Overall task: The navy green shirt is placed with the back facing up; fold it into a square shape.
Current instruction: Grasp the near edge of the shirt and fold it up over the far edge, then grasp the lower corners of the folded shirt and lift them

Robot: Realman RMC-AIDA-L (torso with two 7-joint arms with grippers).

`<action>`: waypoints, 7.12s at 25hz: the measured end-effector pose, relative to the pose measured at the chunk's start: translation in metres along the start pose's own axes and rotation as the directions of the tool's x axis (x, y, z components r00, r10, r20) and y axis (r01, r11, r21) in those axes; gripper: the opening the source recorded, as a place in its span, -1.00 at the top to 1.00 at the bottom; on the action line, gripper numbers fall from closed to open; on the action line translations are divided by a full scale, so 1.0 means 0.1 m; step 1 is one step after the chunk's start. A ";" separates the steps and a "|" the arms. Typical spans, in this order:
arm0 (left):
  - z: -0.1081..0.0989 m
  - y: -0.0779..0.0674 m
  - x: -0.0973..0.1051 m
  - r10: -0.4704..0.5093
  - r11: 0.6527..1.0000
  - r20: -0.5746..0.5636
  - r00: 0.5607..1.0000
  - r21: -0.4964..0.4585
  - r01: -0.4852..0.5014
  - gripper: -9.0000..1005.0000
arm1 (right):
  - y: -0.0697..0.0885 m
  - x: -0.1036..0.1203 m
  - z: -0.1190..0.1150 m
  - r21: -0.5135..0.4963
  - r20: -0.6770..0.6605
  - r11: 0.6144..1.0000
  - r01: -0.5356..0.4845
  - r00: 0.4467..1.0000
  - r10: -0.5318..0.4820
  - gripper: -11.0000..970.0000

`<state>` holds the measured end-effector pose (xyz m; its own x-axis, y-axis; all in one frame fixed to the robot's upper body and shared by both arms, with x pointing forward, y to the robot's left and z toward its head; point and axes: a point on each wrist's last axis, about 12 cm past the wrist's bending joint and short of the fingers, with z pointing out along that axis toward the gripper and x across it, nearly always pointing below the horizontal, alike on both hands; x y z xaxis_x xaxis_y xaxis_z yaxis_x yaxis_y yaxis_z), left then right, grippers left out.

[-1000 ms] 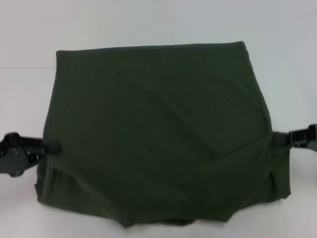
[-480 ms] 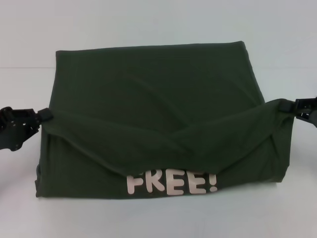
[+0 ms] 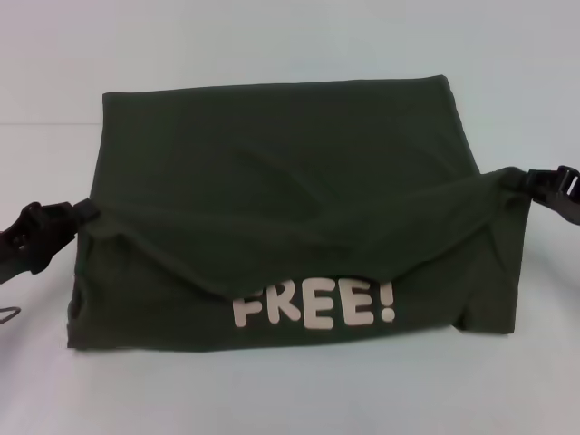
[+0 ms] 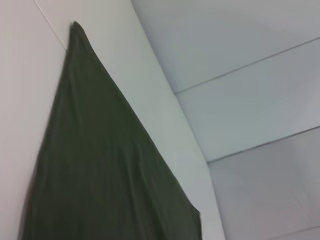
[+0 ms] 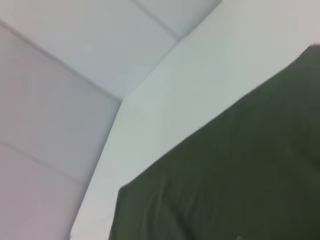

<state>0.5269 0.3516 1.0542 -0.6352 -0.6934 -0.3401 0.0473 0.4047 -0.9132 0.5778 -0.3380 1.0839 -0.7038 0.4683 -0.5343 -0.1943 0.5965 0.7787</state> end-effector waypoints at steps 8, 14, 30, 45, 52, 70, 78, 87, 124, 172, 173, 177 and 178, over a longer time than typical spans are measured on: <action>0.08 -0.02 -0.01 0.050 0.998 0.076 0.996 0.019 -0.052 0.89 | -0.02 0.04 0.06 0.018 0.049 0.999 0.030 0.998 -0.031 0.85; 0.09 -0.02 -0.02 0.062 0.997 0.113 0.992 0.033 -0.066 0.89 | -0.03 0.08 0.06 -0.005 0.108 0.999 0.037 0.993 -0.037 0.85; 0.16 0.00 0.06 0.052 0.997 0.174 0.983 0.042 -0.060 0.89 | -0.04 0.16 0.15 0.008 0.144 1.000 0.028 0.989 -0.029 0.85; 0.19 0.02 0.09 0.016 0.999 0.235 0.972 0.046 -0.028 0.89 | -0.05 0.20 0.18 0.008 0.203 1.000 0.005 0.979 -0.007 0.84; 0.26 0.03 0.12 0.021 0.999 0.250 0.968 0.026 -0.029 0.89 | -0.05 0.22 0.26 0.029 0.201 1.000 -0.005 0.980 -0.001 0.84; 0.45 -0.05 0.06 0.082 0.996 0.284 0.955 0.009 -0.088 0.89 | 0.02 0.10 0.39 0.054 0.217 0.998 0.030 0.975 -0.041 0.83; 0.48 -0.02 0.09 0.093 0.996 0.291 0.952 -0.028 -0.088 0.89 | 0.00 0.14 0.43 0.084 0.216 0.996 0.037 0.975 -0.055 0.82; 0.54 0.03 0.20 0.117 0.992 0.293 0.949 -0.072 -0.100 0.88 | -0.02 0.17 0.49 0.123 0.195 0.991 0.042 0.979 -0.066 0.82; -0.22 -0.05 -0.13 0.158 0.987 -0.106 0.982 0.018 -0.157 -0.77 | 0.11 0.51 0.03 -0.219 -0.073 0.924 0.315 0.939 -0.337 -0.78; -0.04 0.03 -0.17 0.214 0.921 -0.412 0.886 -0.217 -0.324 -0.77 | 0.23 0.85 0.11 -0.383 -0.200 0.809 0.446 0.815 -0.544 -0.77; -0.04 0.03 -0.18 0.212 0.921 -0.411 0.887 -0.219 -0.322 -0.77 | 0.23 0.85 0.11 -0.384 -0.201 0.809 0.446 0.815 -0.544 -0.77; -0.04 0.02 -0.19 0.204 0.925 -0.413 0.888 -0.217 -0.313 -0.77 | 0.23 0.86 0.11 -0.385 -0.201 0.809 0.444 0.815 -0.544 -0.77; -0.04 0.02 -0.20 0.204 0.924 -0.411 0.889 -0.219 -0.314 -0.77 | 0.23 0.86 0.11 -0.386 -0.201 0.809 0.444 0.815 -0.544 -0.77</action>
<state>0.5362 0.3684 1.0602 -0.8714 -0.2885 -0.3968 0.0742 0.7220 -0.6879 0.5206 -0.2770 1.0521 -0.6054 -0.0742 -0.7925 -0.7333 0.4389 0.5192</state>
